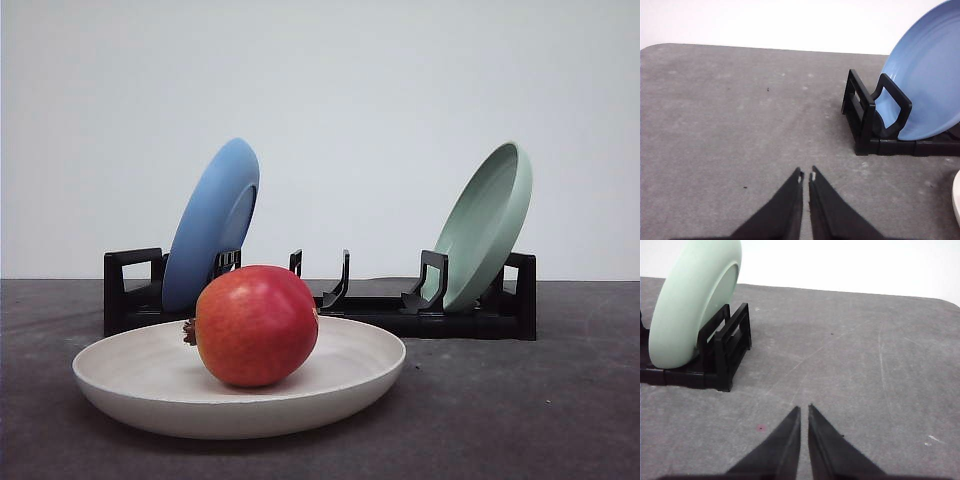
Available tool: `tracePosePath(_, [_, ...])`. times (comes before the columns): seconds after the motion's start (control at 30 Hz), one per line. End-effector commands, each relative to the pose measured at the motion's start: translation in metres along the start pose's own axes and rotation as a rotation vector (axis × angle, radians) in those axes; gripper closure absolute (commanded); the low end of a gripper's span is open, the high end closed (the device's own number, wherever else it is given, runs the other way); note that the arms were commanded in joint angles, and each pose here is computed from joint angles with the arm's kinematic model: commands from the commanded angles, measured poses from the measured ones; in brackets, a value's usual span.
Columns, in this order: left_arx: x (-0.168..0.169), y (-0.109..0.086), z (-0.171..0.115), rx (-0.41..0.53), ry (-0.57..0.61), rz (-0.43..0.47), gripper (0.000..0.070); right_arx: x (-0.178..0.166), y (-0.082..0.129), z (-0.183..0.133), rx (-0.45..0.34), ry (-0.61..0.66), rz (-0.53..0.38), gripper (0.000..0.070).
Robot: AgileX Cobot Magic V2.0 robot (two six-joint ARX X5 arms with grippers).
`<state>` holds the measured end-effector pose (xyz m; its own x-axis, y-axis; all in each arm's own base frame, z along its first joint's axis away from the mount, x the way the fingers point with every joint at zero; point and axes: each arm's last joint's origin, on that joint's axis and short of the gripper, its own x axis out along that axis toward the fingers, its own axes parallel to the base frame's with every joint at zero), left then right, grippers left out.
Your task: Place pomegranate in white plate
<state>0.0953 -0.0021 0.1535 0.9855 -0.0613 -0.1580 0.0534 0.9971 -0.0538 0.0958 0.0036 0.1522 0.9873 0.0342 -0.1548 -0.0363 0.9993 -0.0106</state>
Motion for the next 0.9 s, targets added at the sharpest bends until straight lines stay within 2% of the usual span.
tracePosePath(0.0, [0.0009, 0.0, -0.0018, 0.001, -0.005, -0.001, 0.07, 0.0004, 0.0, -0.0006, 0.006, -0.005, 0.0, 0.0678])
tracePosePath(0.87, [0.0009, 0.0, -0.0018, 0.001, -0.005, -0.001, 0.07, 0.0004, 0.0001, -0.0006, 0.006, -0.005, 0.001, 0.0678])
